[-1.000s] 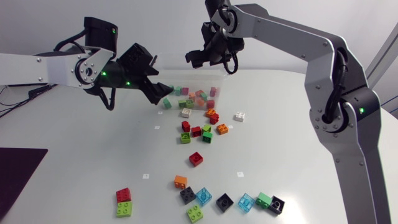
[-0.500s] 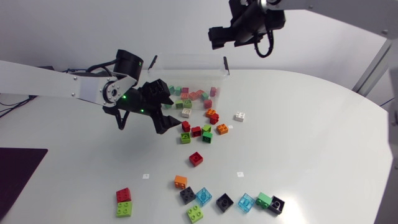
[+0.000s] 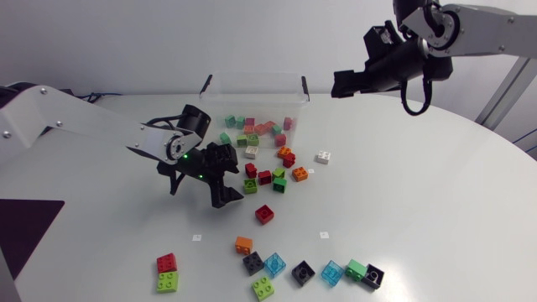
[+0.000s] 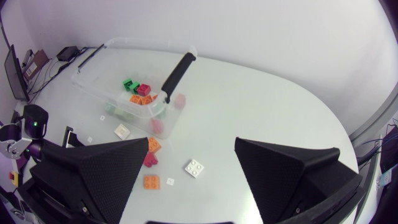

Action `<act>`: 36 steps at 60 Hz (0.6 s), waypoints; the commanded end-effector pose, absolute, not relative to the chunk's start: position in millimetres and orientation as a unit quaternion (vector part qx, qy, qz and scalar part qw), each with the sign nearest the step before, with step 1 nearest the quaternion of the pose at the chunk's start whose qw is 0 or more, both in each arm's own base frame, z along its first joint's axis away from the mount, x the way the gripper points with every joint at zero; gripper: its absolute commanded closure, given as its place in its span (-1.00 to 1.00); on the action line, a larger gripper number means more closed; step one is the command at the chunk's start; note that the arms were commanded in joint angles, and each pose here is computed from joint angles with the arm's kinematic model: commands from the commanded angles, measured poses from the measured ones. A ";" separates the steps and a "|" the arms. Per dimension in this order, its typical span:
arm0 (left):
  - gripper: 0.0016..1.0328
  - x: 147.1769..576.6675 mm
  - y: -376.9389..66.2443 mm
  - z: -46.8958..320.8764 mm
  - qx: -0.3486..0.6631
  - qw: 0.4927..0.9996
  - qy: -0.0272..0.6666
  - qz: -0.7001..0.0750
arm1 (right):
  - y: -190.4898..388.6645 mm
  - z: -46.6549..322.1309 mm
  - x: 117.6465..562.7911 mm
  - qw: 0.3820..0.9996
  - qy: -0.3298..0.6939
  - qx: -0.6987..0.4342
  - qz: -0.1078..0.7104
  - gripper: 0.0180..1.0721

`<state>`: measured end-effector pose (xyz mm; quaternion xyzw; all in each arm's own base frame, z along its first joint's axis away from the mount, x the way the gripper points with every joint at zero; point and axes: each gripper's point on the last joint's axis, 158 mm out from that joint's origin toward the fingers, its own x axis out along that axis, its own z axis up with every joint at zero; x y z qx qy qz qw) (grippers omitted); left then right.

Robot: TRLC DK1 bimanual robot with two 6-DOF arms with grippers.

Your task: Place the duplo bricks in the container

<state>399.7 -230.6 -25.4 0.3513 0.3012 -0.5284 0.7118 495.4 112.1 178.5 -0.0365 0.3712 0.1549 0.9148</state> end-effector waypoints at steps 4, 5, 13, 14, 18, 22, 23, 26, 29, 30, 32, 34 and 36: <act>-0.86 387.7 -243.6 -39.9 0.355 0.691 0.304 -0.551 | 101.5 155.1 482.2 0.907 0.384 -0.050 0.165 -0.90; -0.86 387.4 -244.2 -40.7 0.355 0.690 0.305 -0.552 | 100.2 151.5 481.0 0.906 0.386 -0.050 0.166 -0.90; -0.83 387.7 -254.9 -41.2 0.356 0.687 0.301 -0.557 | 96.3 122.7 472.3 0.895 0.404 -0.056 0.182 -0.90; -0.82 388.2 -255.1 -40.7 0.357 0.687 0.300 -0.557 | 96.4 118.6 471.2 0.893 0.406 -0.057 0.184 -0.90; -0.76 390.6 -260.8 -42.4 0.356 0.687 0.299 -0.559 | 97.0 103.4 467.8 0.886 0.417 -0.061 0.194 -0.90; -0.65 393.5 -263.6 -43.9 0.351 0.688 0.304 -0.558 | 99.0 91.1 465.7 0.880 0.422 -0.071 0.206 -0.90; -0.63 393.1 -264.2 -44.3 0.351 0.687 0.305 -0.559 | 99.3 88.9 465.8 0.879 0.423 -0.072 0.207 -0.90; -0.52 391.9 -266.8 -44.7 0.350 0.684 0.307 -0.561 | 102.1 79.3 465.5 0.873 0.427 -0.077 0.222 -0.90; -0.41 391.6 -267.5 -44.2 0.349 0.684 0.308 -0.561 | 105.6 69.7 466.0 0.866 0.432 -0.084 0.239 -0.90; -0.38 390.9 -267.9 -44.4 0.349 0.684 0.309 -0.562 | 106.2 67.4 465.8 0.864 0.434 -0.085 0.241 -0.90; -0.23 390.7 -268.6 -43.9 0.347 0.684 0.310 -0.562 | 108.5 59.6 466.1 0.858 0.436 -0.095 0.256 -0.90; -0.11 390.2 -269.2 -44.2 0.347 0.683 0.312 -0.562 | 110.2 52.8 465.7 0.852 0.437 -0.106 0.268 -0.90; -0.02 389.3 -269.2 -44.8 0.347 0.681 0.315 -0.563 | 112.2 47.1 466.4 0.847 0.437 -0.117 0.280 -0.90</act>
